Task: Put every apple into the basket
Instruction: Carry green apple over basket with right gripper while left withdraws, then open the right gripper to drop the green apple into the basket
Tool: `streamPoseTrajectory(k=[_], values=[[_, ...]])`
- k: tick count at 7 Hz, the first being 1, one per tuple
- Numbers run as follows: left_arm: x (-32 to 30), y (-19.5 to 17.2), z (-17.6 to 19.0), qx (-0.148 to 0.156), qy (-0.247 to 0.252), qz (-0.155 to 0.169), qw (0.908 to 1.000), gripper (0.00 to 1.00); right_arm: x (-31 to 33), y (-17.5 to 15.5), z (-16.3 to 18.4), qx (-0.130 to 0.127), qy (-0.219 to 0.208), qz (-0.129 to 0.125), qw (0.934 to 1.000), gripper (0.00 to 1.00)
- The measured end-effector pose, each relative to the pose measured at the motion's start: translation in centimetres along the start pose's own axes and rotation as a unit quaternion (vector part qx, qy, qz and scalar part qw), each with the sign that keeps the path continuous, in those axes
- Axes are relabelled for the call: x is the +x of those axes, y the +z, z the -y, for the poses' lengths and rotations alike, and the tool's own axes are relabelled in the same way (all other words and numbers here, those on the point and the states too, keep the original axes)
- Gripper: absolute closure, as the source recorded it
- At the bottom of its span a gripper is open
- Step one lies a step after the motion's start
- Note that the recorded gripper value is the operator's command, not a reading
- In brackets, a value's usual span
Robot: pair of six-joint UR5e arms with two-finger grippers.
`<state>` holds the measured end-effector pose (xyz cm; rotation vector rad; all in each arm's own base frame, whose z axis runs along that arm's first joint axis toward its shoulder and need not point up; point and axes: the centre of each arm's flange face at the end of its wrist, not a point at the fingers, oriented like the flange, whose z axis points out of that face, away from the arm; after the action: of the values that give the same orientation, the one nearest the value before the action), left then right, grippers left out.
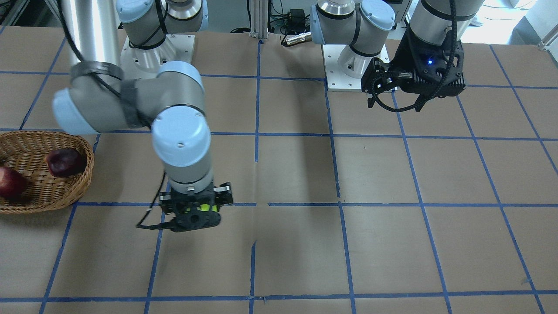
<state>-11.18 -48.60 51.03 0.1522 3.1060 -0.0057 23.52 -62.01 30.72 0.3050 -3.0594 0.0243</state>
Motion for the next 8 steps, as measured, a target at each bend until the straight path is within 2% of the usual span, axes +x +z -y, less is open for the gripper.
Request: streamPoseTrajectory(k=[2, 4, 6, 7, 8], values=[[0.0, -0.2, 0.1, 0.000, 0.000, -0.003, 1.0000, 0.00, 12.4, -1.6, -2.7, -0.025, -0.016, 0.003, 0.9996, 0.68], [0.0, -0.1, 0.3, 0.000, -0.001, -0.006, 1.0000, 0.00, 24.4, -1.1, -8.9, -0.036, -0.036, 0.011, 0.9987, 0.71], [0.2, 0.4, 0.2, -0.004, 0.000, -0.006, 1.0000, 0.00, 35.9, 1.4, -15.4, -0.032, -0.052, 0.018, 0.9980, 0.69], [0.2, 0.4, 0.2, -0.004, 0.000, -0.007, 1.0000, 0.00, 39.1, 2.8, -17.5, -0.023, -0.060, 0.014, 0.9978, 0.42], [0.2, 0.5, 0.3, -0.005, 0.000, -0.007, 1.0000, 0.00, 40.6, 4.2, -18.7, -0.014, -0.070, 0.007, 0.9974, 0.06]])
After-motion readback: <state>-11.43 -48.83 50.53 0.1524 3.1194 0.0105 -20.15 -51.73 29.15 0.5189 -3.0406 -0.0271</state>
